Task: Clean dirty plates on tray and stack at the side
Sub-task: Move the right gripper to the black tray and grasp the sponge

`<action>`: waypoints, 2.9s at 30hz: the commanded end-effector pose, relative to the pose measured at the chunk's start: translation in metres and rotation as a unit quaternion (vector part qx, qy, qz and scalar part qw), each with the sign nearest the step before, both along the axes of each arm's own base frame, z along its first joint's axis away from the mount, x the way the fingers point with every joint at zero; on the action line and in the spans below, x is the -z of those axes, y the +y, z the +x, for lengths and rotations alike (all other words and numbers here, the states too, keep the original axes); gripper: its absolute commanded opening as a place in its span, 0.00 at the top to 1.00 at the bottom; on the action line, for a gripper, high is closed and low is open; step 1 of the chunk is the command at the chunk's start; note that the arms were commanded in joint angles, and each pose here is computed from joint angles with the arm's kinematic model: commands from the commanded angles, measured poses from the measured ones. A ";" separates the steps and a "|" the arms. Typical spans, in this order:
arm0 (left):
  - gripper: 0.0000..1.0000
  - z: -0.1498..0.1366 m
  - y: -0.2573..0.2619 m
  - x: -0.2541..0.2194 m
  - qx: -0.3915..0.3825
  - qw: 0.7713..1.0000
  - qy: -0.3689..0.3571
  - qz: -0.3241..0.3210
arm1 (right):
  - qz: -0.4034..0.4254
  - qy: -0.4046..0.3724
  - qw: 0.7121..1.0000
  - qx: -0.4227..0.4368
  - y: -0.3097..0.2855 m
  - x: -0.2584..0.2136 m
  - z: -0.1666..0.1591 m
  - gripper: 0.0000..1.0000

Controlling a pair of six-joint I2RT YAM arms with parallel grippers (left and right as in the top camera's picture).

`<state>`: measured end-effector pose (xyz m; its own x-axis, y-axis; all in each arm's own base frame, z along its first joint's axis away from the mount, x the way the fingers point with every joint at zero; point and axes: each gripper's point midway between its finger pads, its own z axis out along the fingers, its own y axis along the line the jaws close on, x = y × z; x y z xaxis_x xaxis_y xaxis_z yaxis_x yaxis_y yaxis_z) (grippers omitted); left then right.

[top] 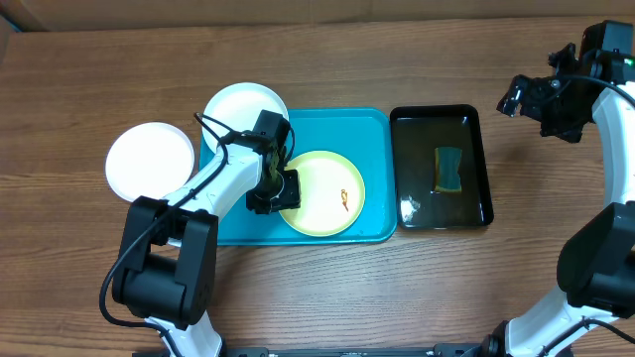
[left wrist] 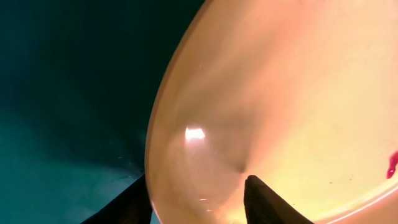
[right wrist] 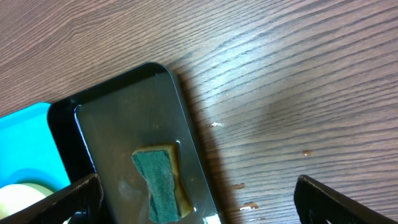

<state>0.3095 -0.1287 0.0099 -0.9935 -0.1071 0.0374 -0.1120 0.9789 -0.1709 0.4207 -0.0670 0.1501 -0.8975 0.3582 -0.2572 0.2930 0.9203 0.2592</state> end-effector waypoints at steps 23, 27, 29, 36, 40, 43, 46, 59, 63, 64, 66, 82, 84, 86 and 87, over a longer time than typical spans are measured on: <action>0.96 0.024 0.012 -0.011 -0.078 0.991 -0.060 0.088 | -0.005 -0.008 1.000 0.001 0.000 -0.006 0.002 0.00; 0.96 0.020 0.016 -0.010 -0.118 0.987 -0.048 0.094 | -0.005 -0.008 1.000 0.001 0.000 -0.006 0.002 0.00; 0.96 0.020 0.016 -0.010 -0.132 0.986 -0.047 0.093 | -0.005 -0.008 1.000 0.001 0.000 -0.006 0.002 0.00; 0.96 0.018 0.013 -0.010 -0.158 0.983 -0.038 0.083 | -0.005 -0.008 1.000 0.001 0.000 -0.006 0.002 0.00; 0.94 0.020 0.003 -0.011 -0.187 0.981 -0.030 0.051 | -0.005 -0.008 1.000 0.001 0.000 -0.006 0.002 0.00; 0.75 0.026 0.000 -0.011 -0.179 0.982 -0.042 0.041 | -0.005 -0.008 1.000 0.001 0.000 -0.006 0.002 0.00; 0.64 0.033 0.001 -0.012 -0.128 0.989 -0.063 0.046 | -0.005 -0.008 1.000 0.001 0.000 -0.006 0.002 0.00; 0.96 0.037 0.017 -0.012 -0.037 0.990 -0.089 0.099 | -0.005 -0.009 1.000 0.001 0.000 -0.006 0.002 0.00; 0.96 0.033 0.021 -0.012 -0.085 0.988 -0.076 0.101 | -0.005 -0.008 1.000 0.001 0.000 -0.006 0.002 0.00; 0.96 0.031 0.022 -0.011 -0.093 0.988 -0.073 0.101 | -0.005 -0.008 1.000 0.001 0.000 -0.006 0.002 0.00; 0.96 0.028 0.023 -0.011 -0.110 0.986 -0.066 0.103 | -0.005 -0.008 1.000 0.001 0.000 -0.006 0.002 0.00; 0.95 0.048 0.003 -0.015 -0.156 0.986 -0.064 -0.009 | 0.103 0.015 0.995 -0.010 0.036 -0.012 -0.012 0.00; 0.90 0.047 0.003 -0.016 -0.139 0.988 -0.063 -0.015 | 0.110 0.031 0.993 -0.003 0.039 -0.012 -0.020 0.00; 0.82 0.046 0.003 -0.015 -0.124 0.990 -0.064 -0.012 | 0.104 0.042 0.993 -0.029 0.048 -0.011 -0.026 0.01; 0.74 0.045 0.003 -0.015 -0.115 0.991 -0.065 -0.010 | 0.100 0.046 0.993 -0.044 0.054 -0.011 -0.029 0.05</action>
<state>0.3537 -0.1176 0.0184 -0.9191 -0.3849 -0.0840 -0.3655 0.9127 -0.1828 0.3908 -0.0315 0.1496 -0.9254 0.3700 -0.0826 0.3128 0.8684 0.3848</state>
